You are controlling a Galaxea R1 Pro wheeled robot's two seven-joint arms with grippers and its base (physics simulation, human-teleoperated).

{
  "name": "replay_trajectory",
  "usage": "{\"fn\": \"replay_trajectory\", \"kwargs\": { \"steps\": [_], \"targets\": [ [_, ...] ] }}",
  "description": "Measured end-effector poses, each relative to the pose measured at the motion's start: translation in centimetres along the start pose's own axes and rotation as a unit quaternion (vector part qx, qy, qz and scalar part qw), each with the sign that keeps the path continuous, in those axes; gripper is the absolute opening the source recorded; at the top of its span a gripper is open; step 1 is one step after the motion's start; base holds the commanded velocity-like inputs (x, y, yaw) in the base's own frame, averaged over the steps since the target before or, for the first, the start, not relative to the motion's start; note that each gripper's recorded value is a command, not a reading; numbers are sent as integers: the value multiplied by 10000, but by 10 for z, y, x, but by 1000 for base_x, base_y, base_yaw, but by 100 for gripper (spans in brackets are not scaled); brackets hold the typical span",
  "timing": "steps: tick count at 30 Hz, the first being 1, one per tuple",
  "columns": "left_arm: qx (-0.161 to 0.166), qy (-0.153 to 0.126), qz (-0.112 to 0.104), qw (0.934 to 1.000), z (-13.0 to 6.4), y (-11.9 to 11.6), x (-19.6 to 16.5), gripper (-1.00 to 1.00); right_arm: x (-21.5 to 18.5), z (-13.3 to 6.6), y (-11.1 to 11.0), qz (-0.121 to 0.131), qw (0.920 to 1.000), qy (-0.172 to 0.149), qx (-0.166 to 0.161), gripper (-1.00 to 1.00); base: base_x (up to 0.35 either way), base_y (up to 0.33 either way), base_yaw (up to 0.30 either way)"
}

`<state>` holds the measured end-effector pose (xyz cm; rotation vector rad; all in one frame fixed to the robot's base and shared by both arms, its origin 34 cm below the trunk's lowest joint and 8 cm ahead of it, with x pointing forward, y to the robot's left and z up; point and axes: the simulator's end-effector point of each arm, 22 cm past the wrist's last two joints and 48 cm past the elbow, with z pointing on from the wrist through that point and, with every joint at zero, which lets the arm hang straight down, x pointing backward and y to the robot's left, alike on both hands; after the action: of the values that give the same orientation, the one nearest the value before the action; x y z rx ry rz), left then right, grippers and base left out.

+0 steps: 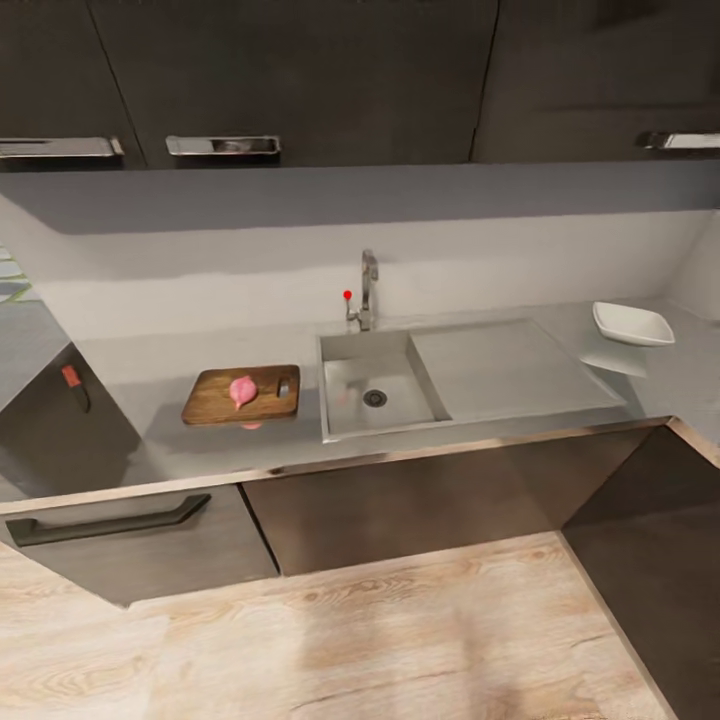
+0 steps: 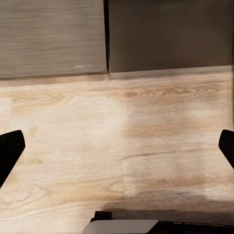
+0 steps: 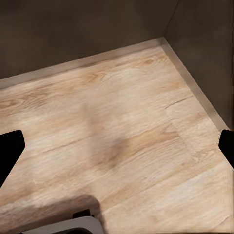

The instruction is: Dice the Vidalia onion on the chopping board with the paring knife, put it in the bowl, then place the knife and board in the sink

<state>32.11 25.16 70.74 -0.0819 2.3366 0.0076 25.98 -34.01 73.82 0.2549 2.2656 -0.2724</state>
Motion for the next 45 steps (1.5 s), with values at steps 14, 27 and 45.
{"fn": "replay_trajectory", "kwargs": {
  "steps": [14,27,45],
  "targets": [
    [-17,-66,4,10000,1,2,-4,100,-5,2,1,28,10000,-78,-4,100,0,0,-207],
    [-41,-55,27,10000,0,4,-2,100,-9,3,2,57,9999,-150,-11,100,0,0,-206],
    [-46,-118,39,9999,0,5,-6,100,-15,4,3,94,9996,-251,-17,100,0,0,-206]
  ]
}}
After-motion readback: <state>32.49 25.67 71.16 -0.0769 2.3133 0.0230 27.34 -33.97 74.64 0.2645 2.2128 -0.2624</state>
